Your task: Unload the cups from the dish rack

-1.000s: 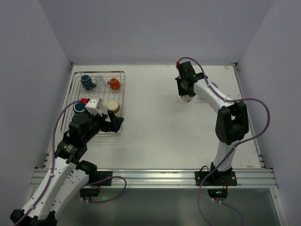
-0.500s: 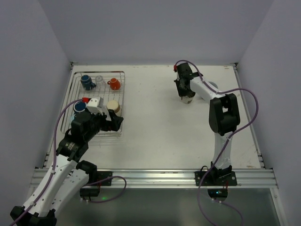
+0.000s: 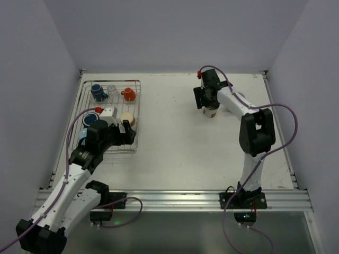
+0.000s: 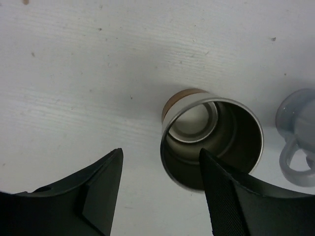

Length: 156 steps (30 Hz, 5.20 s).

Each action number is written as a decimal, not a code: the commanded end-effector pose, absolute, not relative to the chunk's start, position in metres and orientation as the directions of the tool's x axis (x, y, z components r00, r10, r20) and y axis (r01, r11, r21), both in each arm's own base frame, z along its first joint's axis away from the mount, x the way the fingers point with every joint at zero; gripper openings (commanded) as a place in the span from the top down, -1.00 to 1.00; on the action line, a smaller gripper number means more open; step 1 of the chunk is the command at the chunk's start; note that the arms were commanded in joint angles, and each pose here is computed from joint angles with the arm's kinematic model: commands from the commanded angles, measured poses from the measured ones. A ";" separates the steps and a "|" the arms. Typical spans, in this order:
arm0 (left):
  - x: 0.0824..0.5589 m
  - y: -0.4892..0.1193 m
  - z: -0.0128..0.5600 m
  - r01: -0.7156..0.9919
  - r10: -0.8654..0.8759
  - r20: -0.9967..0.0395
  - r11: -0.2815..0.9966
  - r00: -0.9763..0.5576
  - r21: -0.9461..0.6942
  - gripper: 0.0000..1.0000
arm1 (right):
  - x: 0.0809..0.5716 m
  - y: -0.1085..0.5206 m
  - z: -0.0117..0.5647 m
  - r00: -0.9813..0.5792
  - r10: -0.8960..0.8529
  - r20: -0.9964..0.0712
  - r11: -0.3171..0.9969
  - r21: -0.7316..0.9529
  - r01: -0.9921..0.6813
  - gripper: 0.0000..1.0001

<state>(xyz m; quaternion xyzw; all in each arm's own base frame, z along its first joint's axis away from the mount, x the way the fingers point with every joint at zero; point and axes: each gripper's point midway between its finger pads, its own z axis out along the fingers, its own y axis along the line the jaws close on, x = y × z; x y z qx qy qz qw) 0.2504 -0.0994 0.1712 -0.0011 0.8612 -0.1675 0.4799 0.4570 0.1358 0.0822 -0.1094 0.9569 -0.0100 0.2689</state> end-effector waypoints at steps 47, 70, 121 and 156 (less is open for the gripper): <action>0.369 -0.072 0.135 -0.545 -0.563 -0.788 0.753 -0.248 -0.367 -0.91 | 0.248 0.249 0.227 -0.526 0.009 -0.851 0.632 0.412 -0.656 -0.41; 0.380 -0.076 0.129 -0.581 -0.478 -0.841 0.770 -0.254 -0.263 -0.84 | 0.248 0.247 0.216 -0.527 -0.021 -0.850 0.657 0.386 -0.648 -0.41; 0.232 -0.219 0.312 0.524 -0.689 -0.520 0.234 -0.505 -0.819 0.03 | 0.230 0.331 0.307 -0.617 0.394 -0.681 0.105 0.700 -0.706 -0.46; 0.215 -0.116 0.261 0.328 -0.248 -0.932 0.886 -0.264 -0.329 -1.00 | 0.369 0.148 0.260 -0.644 -0.124 -0.755 0.976 0.024 -0.216 1.00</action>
